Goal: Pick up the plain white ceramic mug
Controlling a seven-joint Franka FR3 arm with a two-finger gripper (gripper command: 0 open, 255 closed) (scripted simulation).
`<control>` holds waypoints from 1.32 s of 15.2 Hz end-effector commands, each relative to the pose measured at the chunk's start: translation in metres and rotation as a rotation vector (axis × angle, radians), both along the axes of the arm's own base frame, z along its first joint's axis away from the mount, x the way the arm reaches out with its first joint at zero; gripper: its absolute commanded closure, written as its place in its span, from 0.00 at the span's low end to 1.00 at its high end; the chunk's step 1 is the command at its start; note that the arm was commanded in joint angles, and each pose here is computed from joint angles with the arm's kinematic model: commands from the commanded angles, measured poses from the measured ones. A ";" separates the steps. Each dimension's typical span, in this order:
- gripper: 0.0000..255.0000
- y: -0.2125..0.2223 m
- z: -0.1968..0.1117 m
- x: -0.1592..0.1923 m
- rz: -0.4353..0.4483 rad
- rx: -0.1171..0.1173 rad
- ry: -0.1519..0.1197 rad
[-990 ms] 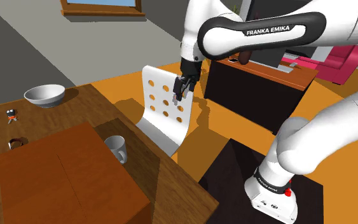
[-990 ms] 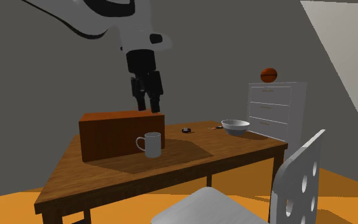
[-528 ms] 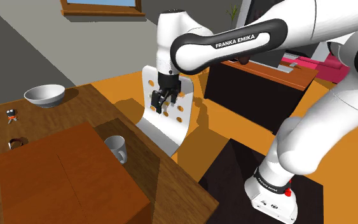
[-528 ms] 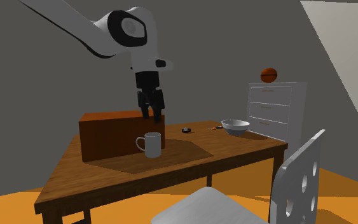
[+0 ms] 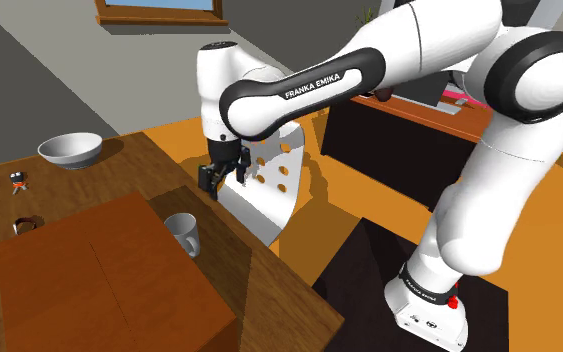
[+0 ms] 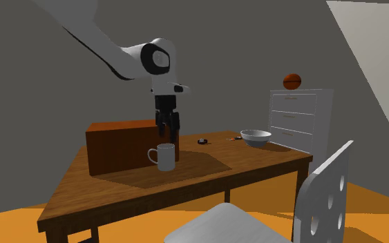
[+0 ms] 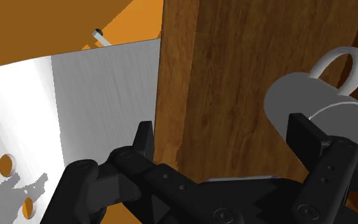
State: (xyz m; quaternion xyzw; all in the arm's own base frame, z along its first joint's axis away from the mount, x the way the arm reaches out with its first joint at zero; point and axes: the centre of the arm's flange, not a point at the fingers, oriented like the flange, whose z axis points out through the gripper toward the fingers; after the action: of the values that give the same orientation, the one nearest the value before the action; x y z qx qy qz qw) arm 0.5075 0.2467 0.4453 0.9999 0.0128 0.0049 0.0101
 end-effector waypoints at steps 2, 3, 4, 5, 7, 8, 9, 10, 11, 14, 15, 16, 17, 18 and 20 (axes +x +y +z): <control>0.00 0.030 -0.021 0.021 -0.004 0.007 0.018; 0.00 0.040 -0.027 0.027 -0.005 0.010 0.024; 0.00 0.050 -0.034 0.034 -0.006 0.012 0.030; 0.00 0.059 -0.040 0.040 -0.007 0.014 0.036; 0.00 0.079 -0.053 0.052 -0.008 0.019 0.048; 0.00 0.081 -0.055 0.054 -0.009 0.019 0.050; 0.00 0.081 -0.060 0.054 -0.009 0.019 0.050; 0.00 0.081 -0.066 0.054 -0.009 0.019 0.050; 0.00 0.081 -0.071 0.054 -0.009 0.019 0.050; 0.00 0.081 -0.087 0.054 -0.009 0.019 0.050; 0.00 0.081 -0.095 0.054 -0.009 0.019 0.050; 0.00 0.081 -0.095 0.054 -0.009 0.019 0.050; 0.00 0.081 -0.095 0.054 -0.009 0.019 0.050; 1.00 0.082 -0.095 0.053 -0.009 0.019 0.050; 1.00 0.082 -0.095 0.053 -0.009 0.019 0.050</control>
State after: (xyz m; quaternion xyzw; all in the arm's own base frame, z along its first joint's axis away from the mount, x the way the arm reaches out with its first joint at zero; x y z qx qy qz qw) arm 0.5607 0.3282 0.3507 0.9998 0.0087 -0.0198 0.0002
